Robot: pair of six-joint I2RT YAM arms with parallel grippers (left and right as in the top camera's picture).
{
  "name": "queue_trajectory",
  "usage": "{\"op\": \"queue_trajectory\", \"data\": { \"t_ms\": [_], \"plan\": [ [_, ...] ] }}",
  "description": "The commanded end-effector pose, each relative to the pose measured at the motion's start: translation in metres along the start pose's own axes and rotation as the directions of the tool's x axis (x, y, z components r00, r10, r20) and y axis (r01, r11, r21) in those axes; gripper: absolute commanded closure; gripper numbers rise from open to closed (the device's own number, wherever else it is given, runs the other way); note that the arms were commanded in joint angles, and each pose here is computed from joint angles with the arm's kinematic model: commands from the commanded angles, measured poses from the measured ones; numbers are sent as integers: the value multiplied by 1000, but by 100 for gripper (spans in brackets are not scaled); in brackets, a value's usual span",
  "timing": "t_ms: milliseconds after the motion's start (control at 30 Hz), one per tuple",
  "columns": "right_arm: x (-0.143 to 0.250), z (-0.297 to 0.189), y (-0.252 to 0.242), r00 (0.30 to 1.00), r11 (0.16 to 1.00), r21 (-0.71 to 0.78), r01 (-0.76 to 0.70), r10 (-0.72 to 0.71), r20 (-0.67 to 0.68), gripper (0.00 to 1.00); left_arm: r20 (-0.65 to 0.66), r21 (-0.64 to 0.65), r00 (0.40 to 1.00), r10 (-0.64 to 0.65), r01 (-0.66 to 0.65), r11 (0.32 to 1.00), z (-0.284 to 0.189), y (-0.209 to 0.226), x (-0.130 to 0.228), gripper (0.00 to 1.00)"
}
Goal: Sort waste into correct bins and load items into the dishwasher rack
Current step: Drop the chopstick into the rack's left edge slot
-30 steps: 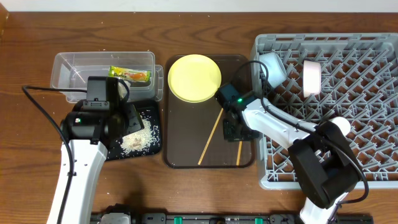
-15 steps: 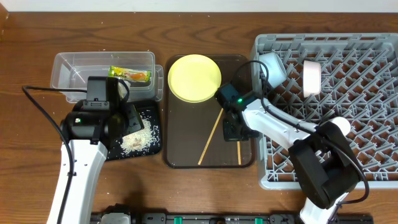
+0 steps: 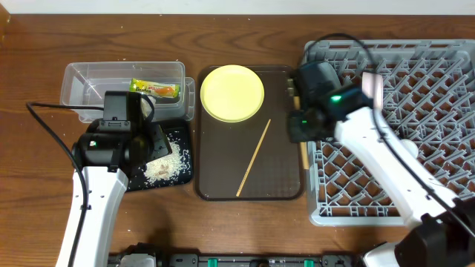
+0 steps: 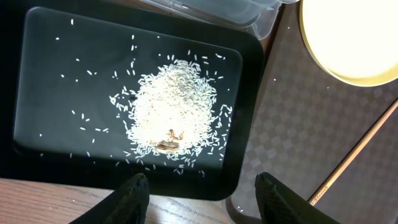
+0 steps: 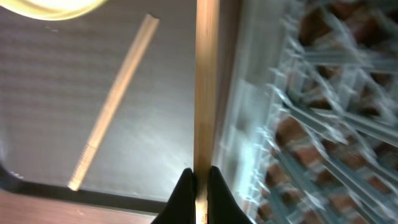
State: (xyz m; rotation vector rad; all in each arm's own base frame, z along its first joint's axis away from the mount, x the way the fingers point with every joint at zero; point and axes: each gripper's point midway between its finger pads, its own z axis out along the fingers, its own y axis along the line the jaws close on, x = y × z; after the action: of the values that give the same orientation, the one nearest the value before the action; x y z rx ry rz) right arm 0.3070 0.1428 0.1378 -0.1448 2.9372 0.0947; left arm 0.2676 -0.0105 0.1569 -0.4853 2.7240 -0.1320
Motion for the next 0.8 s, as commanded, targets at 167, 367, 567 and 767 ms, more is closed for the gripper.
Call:
{"op": "queue_trajectory", "data": {
  "t_ms": [167,367,567,767],
  "plan": [
    [31,33,-40,989,998,68,2,8,-148,99,4,-12,1000,-2,2,1000,0,3,1,42],
    [30,50,-45,993,997,82,-1,11,-119,85,4,-12,1000,-2,2,1000,0,3,1,42],
    [5,42,-47,1000,995,104,-5,7,-18,59,4,-12,1000,-2,2,1000,0,3,1,42],
    [-29,13,9,991,991,-105,87,-76,106,46,4,-12,1000,-2,2,1000,0,3,1,42]
  ]
}}
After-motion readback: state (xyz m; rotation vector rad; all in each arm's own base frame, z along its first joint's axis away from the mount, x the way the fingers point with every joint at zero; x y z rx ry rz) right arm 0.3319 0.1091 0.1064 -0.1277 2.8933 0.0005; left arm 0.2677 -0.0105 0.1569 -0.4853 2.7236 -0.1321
